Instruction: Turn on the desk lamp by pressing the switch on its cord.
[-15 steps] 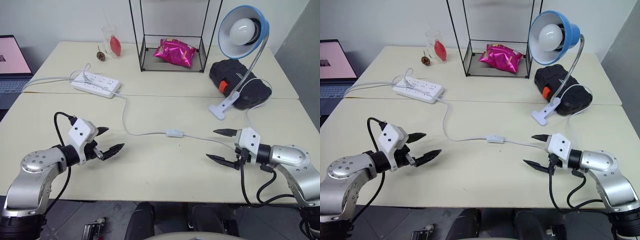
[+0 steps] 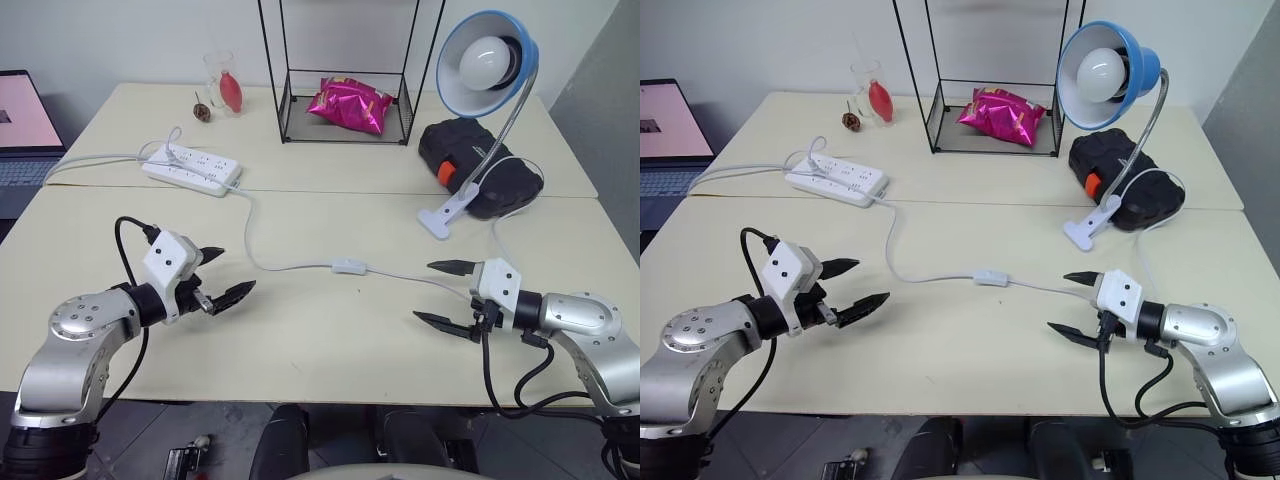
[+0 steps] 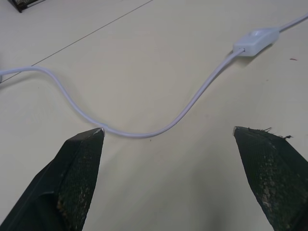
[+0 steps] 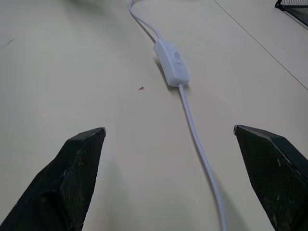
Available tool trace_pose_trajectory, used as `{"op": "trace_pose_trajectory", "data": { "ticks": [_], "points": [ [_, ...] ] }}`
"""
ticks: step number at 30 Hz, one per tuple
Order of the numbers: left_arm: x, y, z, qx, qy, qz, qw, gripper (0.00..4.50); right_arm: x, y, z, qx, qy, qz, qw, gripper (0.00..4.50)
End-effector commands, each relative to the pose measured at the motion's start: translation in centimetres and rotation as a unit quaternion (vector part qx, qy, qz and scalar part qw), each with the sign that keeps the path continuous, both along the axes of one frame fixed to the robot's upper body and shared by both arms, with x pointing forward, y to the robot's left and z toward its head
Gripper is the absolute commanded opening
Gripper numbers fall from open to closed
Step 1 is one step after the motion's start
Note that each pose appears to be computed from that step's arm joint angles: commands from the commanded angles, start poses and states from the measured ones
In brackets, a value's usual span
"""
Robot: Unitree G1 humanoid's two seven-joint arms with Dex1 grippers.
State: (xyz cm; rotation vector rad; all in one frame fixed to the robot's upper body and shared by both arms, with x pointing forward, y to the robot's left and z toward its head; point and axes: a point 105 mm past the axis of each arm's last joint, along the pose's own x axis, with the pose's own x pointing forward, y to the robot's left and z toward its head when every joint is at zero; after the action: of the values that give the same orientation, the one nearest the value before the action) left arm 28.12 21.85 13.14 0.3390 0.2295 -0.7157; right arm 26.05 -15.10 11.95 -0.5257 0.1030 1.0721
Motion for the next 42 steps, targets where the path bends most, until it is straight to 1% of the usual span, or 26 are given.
{"op": "trace_pose_trajectory", "data": {
  "ticks": [1,3,6,8,15,18,21,24,27,29,31,33,36,39,42],
  "points": [
    [0.0,-0.4,1.3,0.012,-0.040,-0.019,0.999,4.48,0.0,-0.2,1.2,0.002,-0.021,0.001,1.000,4.50],
    [0.0,-0.3,1.4,0.019,-0.046,-0.020,0.999,4.48,0.1,-0.4,1.2,0.004,-0.015,-0.002,1.000,4.50],
    [-0.4,-0.3,1.5,0.006,-0.044,-0.035,0.998,4.48,-0.1,-0.5,1.1,0.013,0.009,0.001,1.000,4.50],
    [-0.2,-0.3,1.7,0.000,-0.055,-0.028,0.998,4.48,-0.1,-0.5,1.2,0.014,0.015,0.003,1.000,4.50],
    [-0.1,-0.5,1.6,-0.008,-0.051,-0.031,0.998,4.48,-0.1,-0.4,1.4,0.013,0.016,0.007,1.000,4.50],
    [-0.1,-0.8,1.7,-0.024,-0.040,-0.040,0.998,4.48,0.2,-0.3,1.9,0.027,0.006,-0.001,1.000,4.50],
    [0.1,-1.1,1.9,-0.033,-0.037,-0.046,0.998,4.48,0.4,-0.3,2.2,0.033,0.003,-0.009,0.999,4.50],
    [0.5,-1.7,1.8,-0.037,-0.028,-0.059,0.997,4.48,0.4,-0.1,2.2,0.024,-0.005,-0.005,1.000,4.50],
    [1.1,-3.1,1.6,-0.046,-0.016,-0.086,0.995,4.48,0.4,0.2,2.4,0.023,-0.013,-0.004,1.000,4.50],
    [1.6,-4.4,1.5,-0.064,-0.002,-0.114,0.991,4.48,0.3,0.5,2.6,0.028,-0.015,-0.006,0.999,4.50],
    [2.3,-5.7,1.2,-0.076,0.014,-0.141,0.987,4.48,0.2,0.8,2.7,0.032,-0.016,-0.007,0.999,4.50],
    [3.6,-7.1,1.1,-0.083,0.031,-0.173,0.981,4.48,-0.1,1.1,2.9,0.035,-0.017,-0.014,0.999,4.50],
    [4.9,-8.3,1.1,-0.089,0.051,-0.201,0.974,4.48,-0.2,1.2,2.9,0.040,-0.005,-0.037,0.998,4.50],
    [6.3,-9.4,0.4,-0.080,0.072,-0.230,0.967,4.48,-0.7,1.7,2.9,0.049,0.016,-0.054,0.997,4.50],
    [6.9,-10.3,-0.1,-0.074,0.095,-0.264,0.957,4.48,-1.2,2.1,3.0,0.061,0.038,-0.073,0.995,4.50]
  ]
}}
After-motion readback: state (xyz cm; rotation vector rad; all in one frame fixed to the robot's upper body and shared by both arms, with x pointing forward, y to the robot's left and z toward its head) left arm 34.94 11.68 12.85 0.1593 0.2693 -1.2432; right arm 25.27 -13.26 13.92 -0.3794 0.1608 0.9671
